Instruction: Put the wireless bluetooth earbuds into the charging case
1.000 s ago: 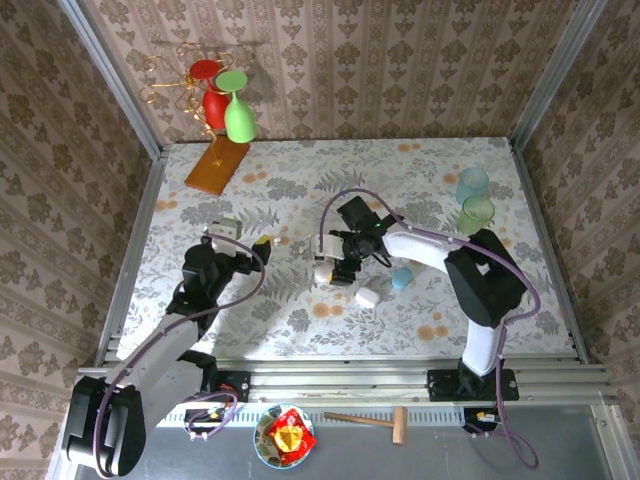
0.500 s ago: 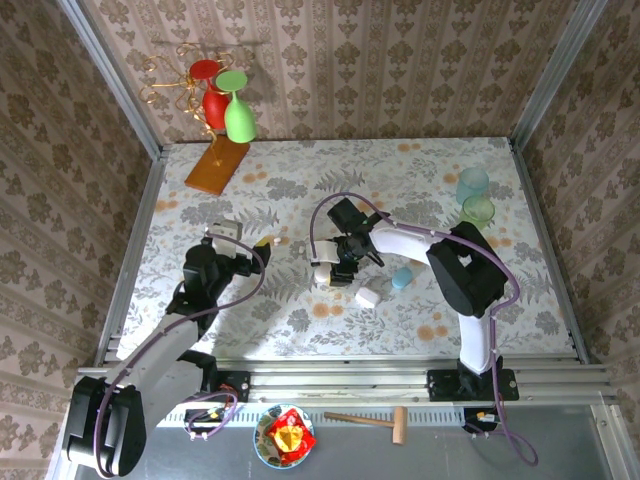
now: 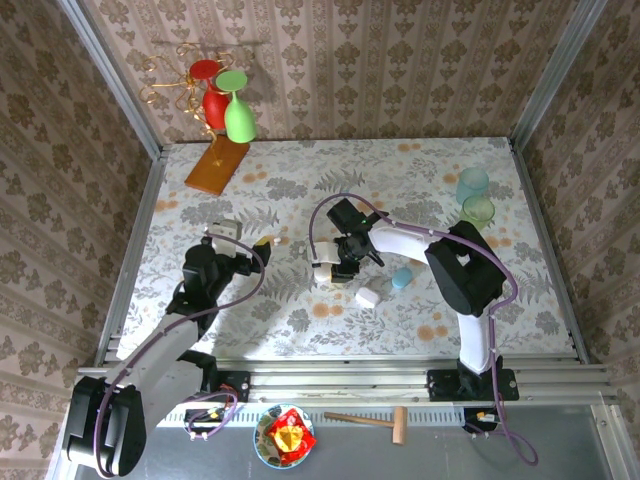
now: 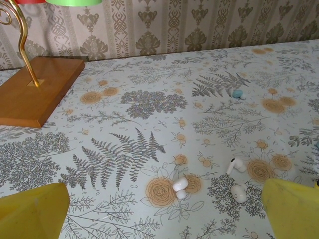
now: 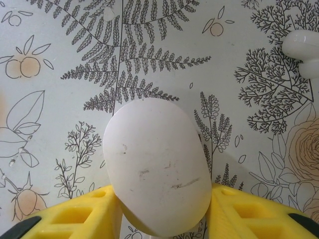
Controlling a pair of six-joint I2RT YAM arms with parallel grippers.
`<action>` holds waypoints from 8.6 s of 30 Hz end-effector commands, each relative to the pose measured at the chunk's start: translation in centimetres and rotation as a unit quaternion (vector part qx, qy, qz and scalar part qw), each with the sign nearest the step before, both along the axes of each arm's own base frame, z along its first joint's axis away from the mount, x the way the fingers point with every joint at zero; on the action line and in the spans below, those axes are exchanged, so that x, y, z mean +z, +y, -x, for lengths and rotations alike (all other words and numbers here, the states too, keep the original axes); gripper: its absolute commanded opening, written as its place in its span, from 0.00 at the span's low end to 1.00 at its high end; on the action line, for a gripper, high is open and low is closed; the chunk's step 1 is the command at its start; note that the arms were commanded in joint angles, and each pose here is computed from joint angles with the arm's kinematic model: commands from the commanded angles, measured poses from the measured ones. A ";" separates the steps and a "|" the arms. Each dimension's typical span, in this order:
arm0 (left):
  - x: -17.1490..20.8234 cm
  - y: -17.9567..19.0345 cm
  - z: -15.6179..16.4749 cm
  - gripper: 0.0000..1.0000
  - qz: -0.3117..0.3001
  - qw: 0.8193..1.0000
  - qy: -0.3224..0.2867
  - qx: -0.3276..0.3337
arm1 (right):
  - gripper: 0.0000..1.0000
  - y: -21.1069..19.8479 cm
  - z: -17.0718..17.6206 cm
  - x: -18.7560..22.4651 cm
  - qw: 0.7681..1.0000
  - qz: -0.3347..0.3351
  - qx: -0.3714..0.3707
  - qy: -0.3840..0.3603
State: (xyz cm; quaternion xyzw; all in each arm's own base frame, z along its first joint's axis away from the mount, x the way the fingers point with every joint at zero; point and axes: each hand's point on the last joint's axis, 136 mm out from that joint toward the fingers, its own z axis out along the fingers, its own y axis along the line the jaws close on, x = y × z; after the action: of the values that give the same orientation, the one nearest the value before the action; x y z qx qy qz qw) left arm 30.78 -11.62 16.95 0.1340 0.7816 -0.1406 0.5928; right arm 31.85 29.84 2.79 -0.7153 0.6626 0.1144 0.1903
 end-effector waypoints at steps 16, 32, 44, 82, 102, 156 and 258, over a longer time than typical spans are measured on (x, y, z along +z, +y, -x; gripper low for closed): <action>3.4 -11.9 4.7 1.00 -0.031 0.915 -0.154 -0.372 | 0.41 -3.6 0.2 10.1 0.985 -0.132 -0.109 0.008; 3.4 -18.6 5.2 0.85 0.057 0.858 -0.157 -0.486 | 0.39 -2.9 3.3 17.1 0.969 -0.233 -0.082 0.009; 3.3 -19.9 6.0 0.71 0.049 0.845 -0.140 -0.514 | 0.38 -2.7 3.7 17.5 0.968 -0.239 -0.080 0.017; 4.8 -20.1 6.9 0.27 0.055 0.839 -0.141 -0.522 | 0.65 -2.8 3.9 18.0 0.966 -0.246 -0.081 0.016; 6.4 -18.6 7.7 0.25 0.098 0.834 -0.143 -0.524 | 0.95 -2.1 1.7 21.4 0.918 -0.364 -0.146 0.052; 6.5 -17.3 7.6 0.25 0.093 0.847 -0.156 -0.500 | 0.89 -3.1 1.8 24.2 0.896 -0.400 -0.189 0.028; 13.1 -11.9 7.7 0.25 0.122 0.859 -0.238 -0.438 | 0.38 5.0 -6.3 -1.2 0.841 -0.071 -0.480 0.240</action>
State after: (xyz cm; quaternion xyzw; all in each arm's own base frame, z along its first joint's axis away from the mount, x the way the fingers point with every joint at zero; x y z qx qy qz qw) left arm 23.51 -23.46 28.72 0.4110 0.4777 -0.4464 0.6354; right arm 37.98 35.83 2.66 -0.2534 0.9271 0.2482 0.1208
